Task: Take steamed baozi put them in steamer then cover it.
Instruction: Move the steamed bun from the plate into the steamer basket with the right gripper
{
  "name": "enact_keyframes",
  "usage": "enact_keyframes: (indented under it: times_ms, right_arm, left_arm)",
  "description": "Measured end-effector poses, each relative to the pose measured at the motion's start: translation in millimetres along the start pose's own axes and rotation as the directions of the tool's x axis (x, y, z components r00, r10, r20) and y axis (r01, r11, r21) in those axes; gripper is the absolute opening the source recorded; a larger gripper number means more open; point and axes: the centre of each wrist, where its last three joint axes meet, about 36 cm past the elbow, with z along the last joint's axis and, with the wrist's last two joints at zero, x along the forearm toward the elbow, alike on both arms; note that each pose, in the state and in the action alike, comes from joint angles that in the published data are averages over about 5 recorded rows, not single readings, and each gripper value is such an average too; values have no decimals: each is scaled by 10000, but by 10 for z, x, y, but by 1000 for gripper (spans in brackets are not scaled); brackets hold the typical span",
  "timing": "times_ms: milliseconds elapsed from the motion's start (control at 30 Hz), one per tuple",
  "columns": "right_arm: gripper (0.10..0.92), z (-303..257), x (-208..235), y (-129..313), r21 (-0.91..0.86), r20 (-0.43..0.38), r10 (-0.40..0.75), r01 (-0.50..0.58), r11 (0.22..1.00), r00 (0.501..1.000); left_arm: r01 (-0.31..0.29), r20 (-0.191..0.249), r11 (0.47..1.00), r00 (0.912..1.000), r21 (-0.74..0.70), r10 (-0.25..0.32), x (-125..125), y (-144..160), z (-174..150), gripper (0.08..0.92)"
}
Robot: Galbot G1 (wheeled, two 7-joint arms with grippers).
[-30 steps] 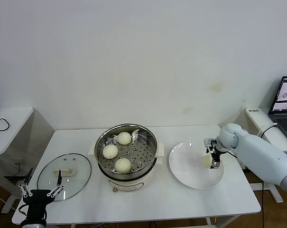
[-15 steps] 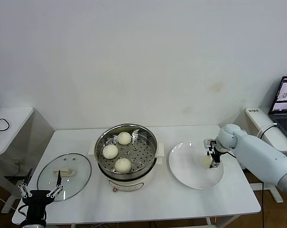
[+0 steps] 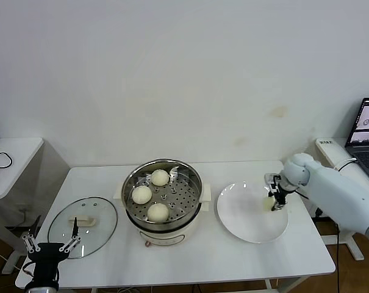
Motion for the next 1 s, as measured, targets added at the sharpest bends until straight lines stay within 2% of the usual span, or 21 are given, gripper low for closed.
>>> enact_keyframes:
  times_ms: [300, 700, 1000]
  right_arm:
    - [552, -249, 675, -152, 365, 450, 719, -735, 9966, 9964]
    - [568, -1239, 1774, -352, 972, 1911, 1611, -1820, 9785, 9683]
    - [571, -2136, 2004, -319, 881, 2725, 1436, -1733, 9809, 9514]
  left_arm:
    - [-136, 160, 9999, 9998, 49, 135, -31, -23, -35, 823]
    - [-266, 260, 9996, 9993, 131, 262, -63, -64, -65, 823]
    - [-167, 98, 9999, 9998, 28, 166, -52, -28, -7, 823]
